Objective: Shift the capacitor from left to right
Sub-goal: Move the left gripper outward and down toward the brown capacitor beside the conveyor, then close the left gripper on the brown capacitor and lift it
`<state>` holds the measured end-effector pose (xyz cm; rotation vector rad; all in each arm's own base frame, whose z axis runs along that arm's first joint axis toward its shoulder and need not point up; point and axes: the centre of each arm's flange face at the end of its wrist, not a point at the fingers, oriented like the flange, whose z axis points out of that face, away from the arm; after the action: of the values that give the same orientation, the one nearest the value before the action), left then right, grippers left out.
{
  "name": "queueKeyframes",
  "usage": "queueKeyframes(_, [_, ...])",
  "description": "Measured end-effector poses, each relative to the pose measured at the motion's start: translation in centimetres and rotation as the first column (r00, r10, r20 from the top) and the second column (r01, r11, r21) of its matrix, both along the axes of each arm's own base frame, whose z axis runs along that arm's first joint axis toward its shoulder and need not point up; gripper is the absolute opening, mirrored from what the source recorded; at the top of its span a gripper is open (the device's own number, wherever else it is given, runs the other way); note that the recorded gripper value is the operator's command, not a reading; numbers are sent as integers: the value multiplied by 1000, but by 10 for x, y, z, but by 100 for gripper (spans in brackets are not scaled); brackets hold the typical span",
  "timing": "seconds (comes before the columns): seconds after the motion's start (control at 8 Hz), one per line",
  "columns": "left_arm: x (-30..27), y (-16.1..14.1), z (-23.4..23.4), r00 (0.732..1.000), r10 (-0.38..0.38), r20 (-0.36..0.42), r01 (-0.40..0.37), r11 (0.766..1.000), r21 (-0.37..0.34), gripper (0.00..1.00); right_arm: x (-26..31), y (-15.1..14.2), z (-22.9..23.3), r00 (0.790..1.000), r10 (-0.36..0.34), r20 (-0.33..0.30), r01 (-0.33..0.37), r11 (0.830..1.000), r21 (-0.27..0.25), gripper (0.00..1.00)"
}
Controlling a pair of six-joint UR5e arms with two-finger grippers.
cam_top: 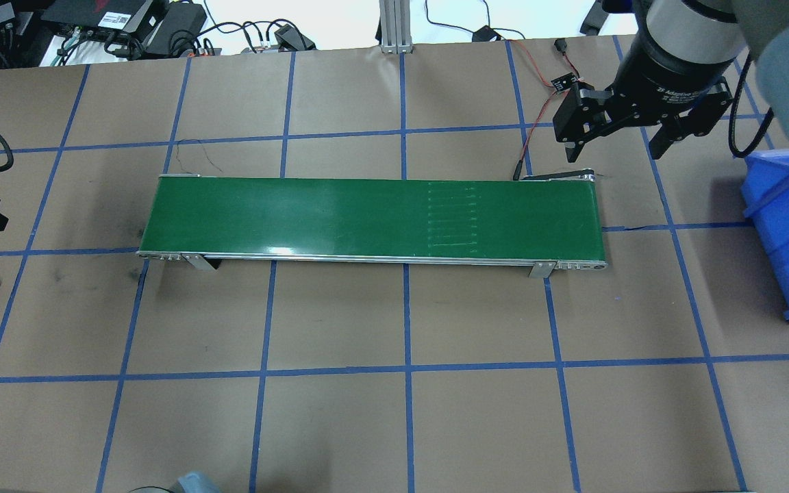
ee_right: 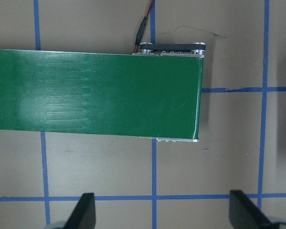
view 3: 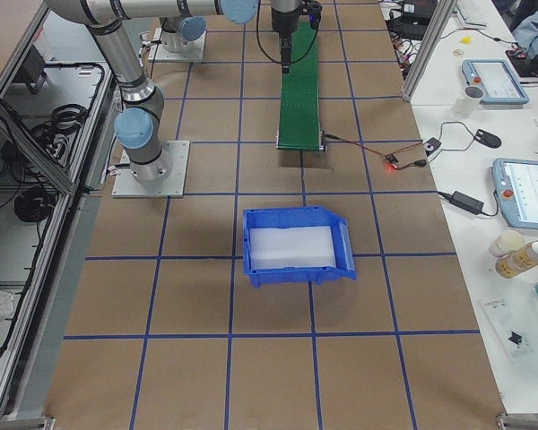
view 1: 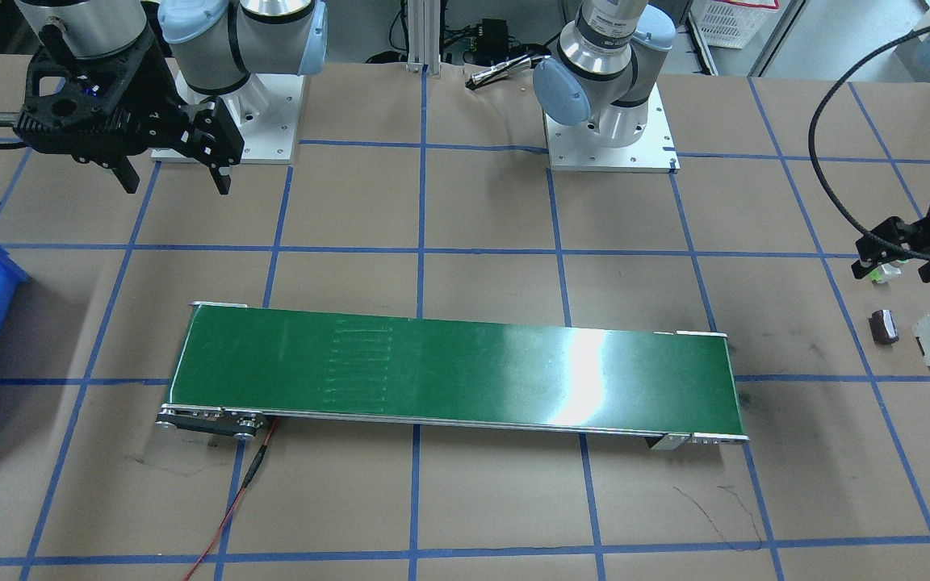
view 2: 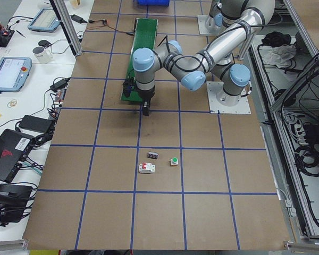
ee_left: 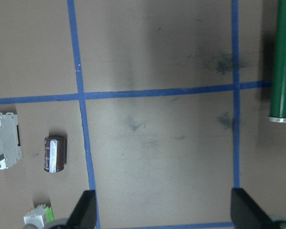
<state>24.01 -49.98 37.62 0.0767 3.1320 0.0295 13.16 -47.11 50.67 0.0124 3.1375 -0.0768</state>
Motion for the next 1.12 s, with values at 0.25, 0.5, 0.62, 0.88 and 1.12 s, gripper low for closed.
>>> queueKeyframes(0.25, [43,-1,-42,1000,12,-26,-11,999,30,100,0,0,0,1000,0,0,0,1000,1,100])
queueKeyframes(0.5, [75,-10,-85,999,-44,6,44,998,39,100,0,0,0,1000,0,0,0,1000,1,100])
queueKeyframes(0.62, [90,-12,-105,997,-78,20,77,996,52,100,0,0,0,1000,0,0,0,1000,1,100])
queueKeyframes(0.88, [108,-15,-136,995,-100,26,99,993,65,100,0,0,-1,1000,0,0,0,1000,2,100])
queueKeyframes(1.12, [118,-16,-163,994,-104,30,101,991,92,100,0,0,-1,1000,0,0,0,1000,2,100])
